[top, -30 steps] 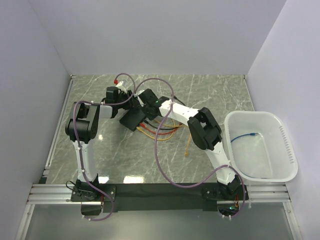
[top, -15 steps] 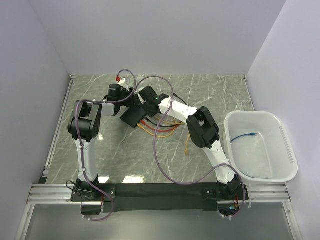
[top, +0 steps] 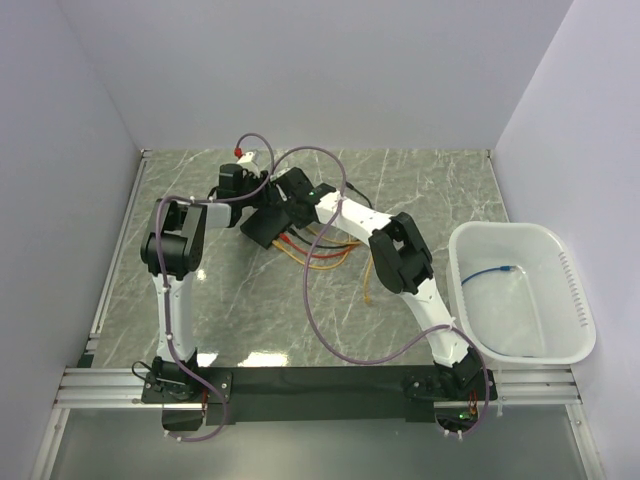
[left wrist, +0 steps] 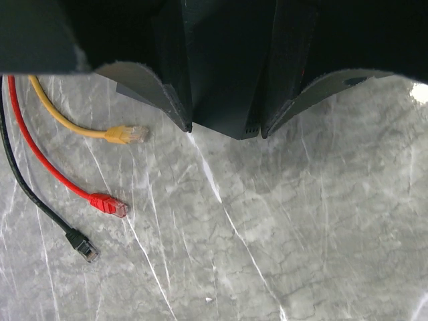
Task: Insert the plug into the switch port
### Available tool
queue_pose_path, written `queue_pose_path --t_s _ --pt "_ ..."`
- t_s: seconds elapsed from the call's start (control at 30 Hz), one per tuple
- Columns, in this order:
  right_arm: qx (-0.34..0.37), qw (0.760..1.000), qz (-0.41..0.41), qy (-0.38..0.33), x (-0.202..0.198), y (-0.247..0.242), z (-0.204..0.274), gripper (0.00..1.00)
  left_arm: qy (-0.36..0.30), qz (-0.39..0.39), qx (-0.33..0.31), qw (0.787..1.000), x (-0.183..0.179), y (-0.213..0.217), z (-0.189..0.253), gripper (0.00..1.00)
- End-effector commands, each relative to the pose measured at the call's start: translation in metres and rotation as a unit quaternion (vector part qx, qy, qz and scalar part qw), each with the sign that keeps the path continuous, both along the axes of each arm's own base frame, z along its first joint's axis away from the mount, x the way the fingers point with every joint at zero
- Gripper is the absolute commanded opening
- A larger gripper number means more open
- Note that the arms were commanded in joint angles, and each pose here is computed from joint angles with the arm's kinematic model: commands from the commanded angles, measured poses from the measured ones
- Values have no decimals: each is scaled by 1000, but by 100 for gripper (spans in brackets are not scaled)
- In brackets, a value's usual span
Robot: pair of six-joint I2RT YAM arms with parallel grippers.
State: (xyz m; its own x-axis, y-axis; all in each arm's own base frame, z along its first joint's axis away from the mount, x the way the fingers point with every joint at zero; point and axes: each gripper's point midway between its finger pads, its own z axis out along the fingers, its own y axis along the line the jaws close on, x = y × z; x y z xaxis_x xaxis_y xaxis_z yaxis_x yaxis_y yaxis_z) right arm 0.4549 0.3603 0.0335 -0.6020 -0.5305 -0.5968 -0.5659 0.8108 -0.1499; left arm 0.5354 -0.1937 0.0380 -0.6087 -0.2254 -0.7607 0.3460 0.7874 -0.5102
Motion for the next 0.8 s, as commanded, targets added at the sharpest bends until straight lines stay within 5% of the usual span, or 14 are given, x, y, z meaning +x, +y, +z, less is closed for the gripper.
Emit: queue_pose_path --t_s 0.0,0.53,0.77 --pt "263 934 17 -243 75 91 178 0 185 -151 -17 971 -113 -73 -71 48" --pt "384 863 28 -327 93 112 263 0 199 -187 -54 960 -126 -84 -70 48" --pt "383 871 39 -306 91 120 239 0 197 -190 -51 960 -126 -85 -70 48"
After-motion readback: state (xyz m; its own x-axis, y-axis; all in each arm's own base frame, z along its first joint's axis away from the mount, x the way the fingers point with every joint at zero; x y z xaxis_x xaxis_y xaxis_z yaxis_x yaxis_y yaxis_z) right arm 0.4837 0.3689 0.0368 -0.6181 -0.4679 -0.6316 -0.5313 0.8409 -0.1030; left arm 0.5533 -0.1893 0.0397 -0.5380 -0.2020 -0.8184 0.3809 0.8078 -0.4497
